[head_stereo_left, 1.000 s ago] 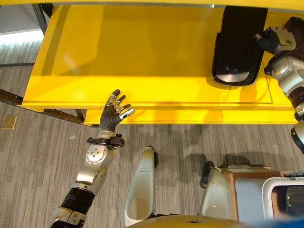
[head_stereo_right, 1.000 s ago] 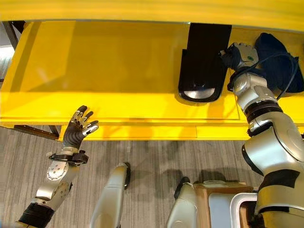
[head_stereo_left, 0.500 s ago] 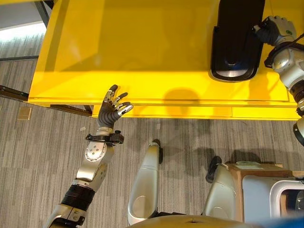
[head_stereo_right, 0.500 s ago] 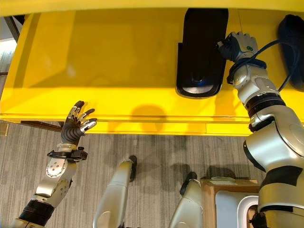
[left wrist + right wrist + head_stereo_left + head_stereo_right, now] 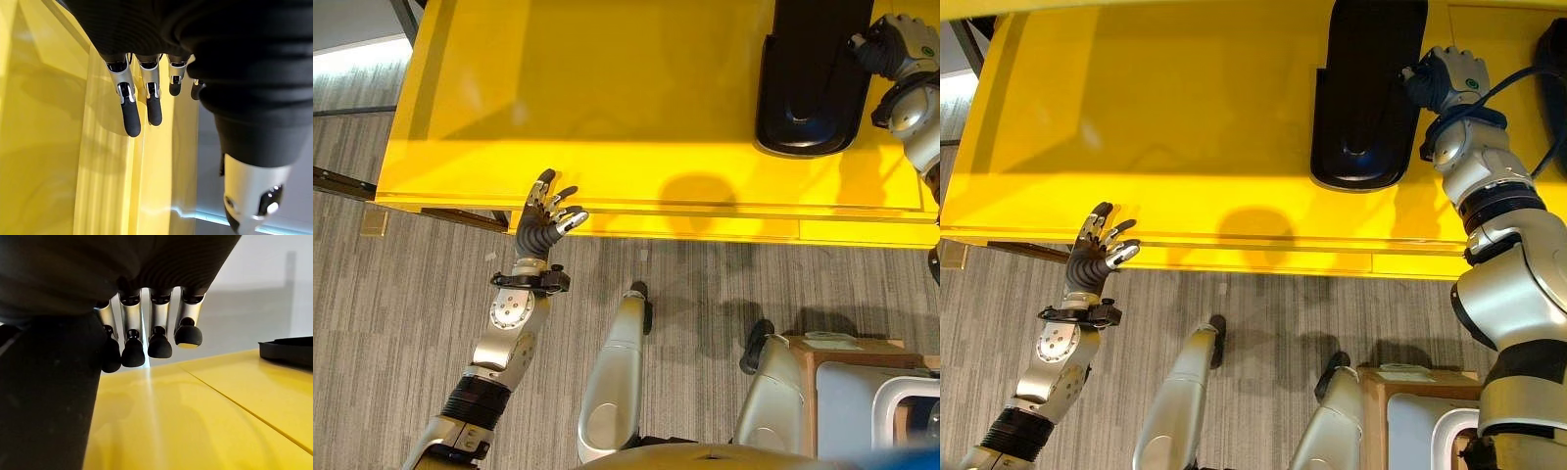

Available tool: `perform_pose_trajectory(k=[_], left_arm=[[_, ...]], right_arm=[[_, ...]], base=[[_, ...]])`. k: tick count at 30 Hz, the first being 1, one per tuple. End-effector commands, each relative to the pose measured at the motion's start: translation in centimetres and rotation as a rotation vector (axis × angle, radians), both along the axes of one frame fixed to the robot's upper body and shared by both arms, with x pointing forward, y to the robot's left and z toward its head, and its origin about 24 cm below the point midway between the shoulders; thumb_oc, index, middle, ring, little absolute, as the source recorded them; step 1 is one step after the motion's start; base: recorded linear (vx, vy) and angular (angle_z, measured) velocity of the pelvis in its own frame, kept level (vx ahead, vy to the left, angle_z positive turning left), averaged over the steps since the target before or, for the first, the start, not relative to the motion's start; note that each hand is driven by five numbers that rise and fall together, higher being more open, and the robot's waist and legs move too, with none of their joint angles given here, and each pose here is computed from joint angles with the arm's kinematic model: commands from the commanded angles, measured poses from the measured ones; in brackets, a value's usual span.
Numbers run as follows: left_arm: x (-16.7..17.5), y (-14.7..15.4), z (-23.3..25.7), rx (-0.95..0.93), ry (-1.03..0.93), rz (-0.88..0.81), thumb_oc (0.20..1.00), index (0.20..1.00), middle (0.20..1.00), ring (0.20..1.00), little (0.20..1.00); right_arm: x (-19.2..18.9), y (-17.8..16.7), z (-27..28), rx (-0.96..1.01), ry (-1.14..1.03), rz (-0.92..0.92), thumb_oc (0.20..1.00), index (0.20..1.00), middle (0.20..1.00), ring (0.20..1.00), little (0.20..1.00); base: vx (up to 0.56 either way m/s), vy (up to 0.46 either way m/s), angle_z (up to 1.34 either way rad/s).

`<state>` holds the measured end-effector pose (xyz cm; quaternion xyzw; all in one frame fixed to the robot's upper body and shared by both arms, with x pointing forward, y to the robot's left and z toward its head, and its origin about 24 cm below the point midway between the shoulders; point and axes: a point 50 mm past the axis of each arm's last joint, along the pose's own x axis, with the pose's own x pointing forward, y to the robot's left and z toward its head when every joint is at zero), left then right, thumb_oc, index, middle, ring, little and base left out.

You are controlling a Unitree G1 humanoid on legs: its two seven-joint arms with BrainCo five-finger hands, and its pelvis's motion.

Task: Move parts from the plastic box to the shelf.

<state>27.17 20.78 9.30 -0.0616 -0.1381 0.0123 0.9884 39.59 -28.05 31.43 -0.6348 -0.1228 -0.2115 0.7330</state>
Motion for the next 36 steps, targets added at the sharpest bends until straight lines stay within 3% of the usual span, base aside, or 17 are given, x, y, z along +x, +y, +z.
perform_pose_trajectory(k=[1, 11, 12, 13, 28, 36], left_arm=[[-0.5, -0.6, -1.8, 0.05, 0.087, -0.043, 1.0, 1.0, 1.0, 1.0, 1.0], [-0.5, -0.4, -1.6, 0.048, 0.077, -0.032, 1.0, 1.0, 1.0, 1.0, 1.0], [-0.5, -0.4, -1.6, 0.047, 0.076, -0.028, 1.0, 1.0, 1.0, 1.0, 1.0], [-0.4, -0.4, -1.5, 0.045, 0.07, -0.027, 1.0, 1.0, 1.0, 1.0, 1.0], [-0.6, 0.4, -1.3, 0.036, 0.06, 0.025, 1.0, 1.0, 1.0, 1.0, 1.0], [-0.9, 1.5, -1.7, 0.028, 0.079, 0.092, 1.0, 1.0, 1.0, 1.0, 1.0]], right_arm=[[-2.2, -1.5, 5.7, -0.091, -0.171, -0.063, 0.2, 0.2, 0.2, 0.2, 0.2], [-2.5, -1.5, 6.6, -0.121, -0.18, -0.071, 0.2, 0.2, 0.2, 0.2, 0.2], [-2.6, -1.7, 6.6, -0.118, -0.186, -0.085, 0.26, 0.26, 0.26, 0.26, 0.26], [-2.6, -1.9, 6.6, -0.118, -0.186, -0.103, 1.0, 1.0, 1.0, 1.0, 1.0], [-2.6, -0.2, 8.3, -0.108, -0.286, -0.075, 1.0, 1.0, 1.0, 1.0, 1.0], [-3.8, 5.8, 11.1, -0.125, -0.46, 0.198, 1.0, 1.0, 1.0, 1.0, 1.0]], base=[[0.0, 0.0, 0.0], [0.0, -0.011, 0.01], [0.0, 0.0, 0.0], [0.0, 0.0, 0.0], [0.0, 0.0, 0.0], [-0.04, 0.018, -0.02]])
